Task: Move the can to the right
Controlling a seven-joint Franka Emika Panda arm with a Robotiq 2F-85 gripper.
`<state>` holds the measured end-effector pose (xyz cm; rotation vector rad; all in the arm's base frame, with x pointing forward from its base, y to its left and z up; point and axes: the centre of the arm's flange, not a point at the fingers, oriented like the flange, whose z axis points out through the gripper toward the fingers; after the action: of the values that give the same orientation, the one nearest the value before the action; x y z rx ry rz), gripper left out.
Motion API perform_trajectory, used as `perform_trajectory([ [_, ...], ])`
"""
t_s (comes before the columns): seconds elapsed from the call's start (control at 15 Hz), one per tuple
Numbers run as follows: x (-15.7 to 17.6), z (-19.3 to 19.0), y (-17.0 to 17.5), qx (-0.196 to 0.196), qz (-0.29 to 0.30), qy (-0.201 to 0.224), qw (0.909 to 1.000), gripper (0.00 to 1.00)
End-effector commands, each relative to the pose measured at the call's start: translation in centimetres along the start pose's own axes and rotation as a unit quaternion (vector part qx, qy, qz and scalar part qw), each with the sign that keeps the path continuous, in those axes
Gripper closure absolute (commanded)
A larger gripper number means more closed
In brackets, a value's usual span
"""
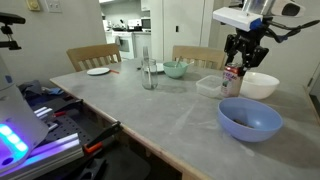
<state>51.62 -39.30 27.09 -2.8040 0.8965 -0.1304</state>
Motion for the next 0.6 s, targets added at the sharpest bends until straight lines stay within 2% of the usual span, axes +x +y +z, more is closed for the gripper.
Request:
perform_trajectory([
  [0.0, 1.5, 1.1, -0.7, 0.034, 0.012, -0.011, 0.9993, 0.56],
  [0.13, 1.6, 1.7, -1.3, 0.034, 0.011, -0.013, 0.9993, 0.56],
  [0.53, 1.9, 2.3, -0.6, -0.003, 0.011, -0.011, 0.9999, 0.56],
])
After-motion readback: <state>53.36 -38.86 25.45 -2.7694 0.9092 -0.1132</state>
